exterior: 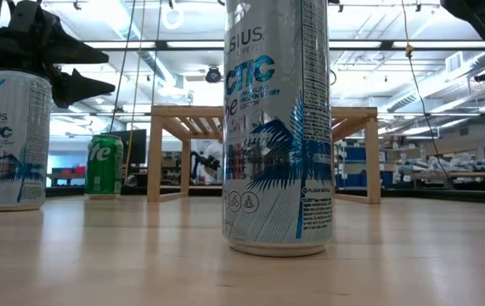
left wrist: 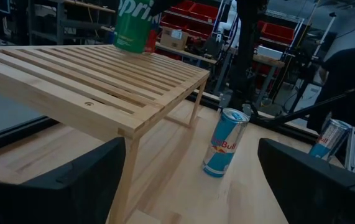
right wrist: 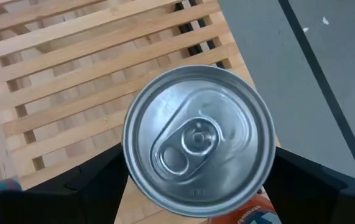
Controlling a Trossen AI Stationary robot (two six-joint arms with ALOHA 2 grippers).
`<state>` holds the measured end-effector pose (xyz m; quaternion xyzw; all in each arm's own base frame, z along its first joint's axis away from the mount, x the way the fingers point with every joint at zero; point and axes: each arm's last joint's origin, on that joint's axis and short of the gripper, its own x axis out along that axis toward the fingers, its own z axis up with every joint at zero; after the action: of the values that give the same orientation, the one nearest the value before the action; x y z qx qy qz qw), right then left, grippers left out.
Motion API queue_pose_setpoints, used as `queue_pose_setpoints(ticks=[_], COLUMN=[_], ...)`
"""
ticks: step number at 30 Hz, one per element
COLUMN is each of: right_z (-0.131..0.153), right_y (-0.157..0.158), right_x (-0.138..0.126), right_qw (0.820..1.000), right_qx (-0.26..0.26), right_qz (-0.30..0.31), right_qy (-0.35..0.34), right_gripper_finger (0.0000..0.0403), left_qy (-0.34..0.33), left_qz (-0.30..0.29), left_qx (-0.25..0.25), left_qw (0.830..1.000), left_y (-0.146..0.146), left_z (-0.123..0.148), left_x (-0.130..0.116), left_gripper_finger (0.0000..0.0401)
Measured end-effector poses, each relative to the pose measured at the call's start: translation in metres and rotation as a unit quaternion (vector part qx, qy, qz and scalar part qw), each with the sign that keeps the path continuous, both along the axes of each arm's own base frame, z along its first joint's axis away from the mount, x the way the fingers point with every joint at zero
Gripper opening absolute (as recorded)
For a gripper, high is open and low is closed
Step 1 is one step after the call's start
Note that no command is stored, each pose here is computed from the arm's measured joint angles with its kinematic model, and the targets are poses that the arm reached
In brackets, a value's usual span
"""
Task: Place canned beverage on shelf
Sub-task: Put the right green soda can on the shelf
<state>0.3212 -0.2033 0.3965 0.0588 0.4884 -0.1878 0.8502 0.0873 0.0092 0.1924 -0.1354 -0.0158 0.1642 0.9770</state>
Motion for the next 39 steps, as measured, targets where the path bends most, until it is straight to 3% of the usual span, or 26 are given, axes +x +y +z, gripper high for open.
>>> queue_pose_setpoints(ticks=[10,21,31,39], right_z=[0.000,0.002,0.031,0.047], right_y=[0.000,-0.003,0.001,0.021], right_x=[0.001,-0.002,-0.008,-0.015], right_qw=[1.000,1.000,0.998,0.997], right_qx=[-0.005,-0.024,-0.055,-0.040], right_qz=[0.023,0.008,0.009,0.038], right_qy=[-0.001,0.005,-0.037,-0.062], right_gripper_finger=[0.0343,0.0343,0.0343,0.0343], left_qy=[0.000,0.001,0.005,0.005], left_qz=[0.000,0.000,0.000,0.000], left_qx=[0.001,0.001,0.001,0.001], left_qw=[1.000,1.000,1.000,1.000], left_y=[0.000,0.000,0.000,0.000], left_z=[0.000,0.000,-0.001,-0.001], left_x=[0.000,0.000,0.000,0.000], left_gripper_finger=[0.0369,0.0369,0.0369,0.0369])
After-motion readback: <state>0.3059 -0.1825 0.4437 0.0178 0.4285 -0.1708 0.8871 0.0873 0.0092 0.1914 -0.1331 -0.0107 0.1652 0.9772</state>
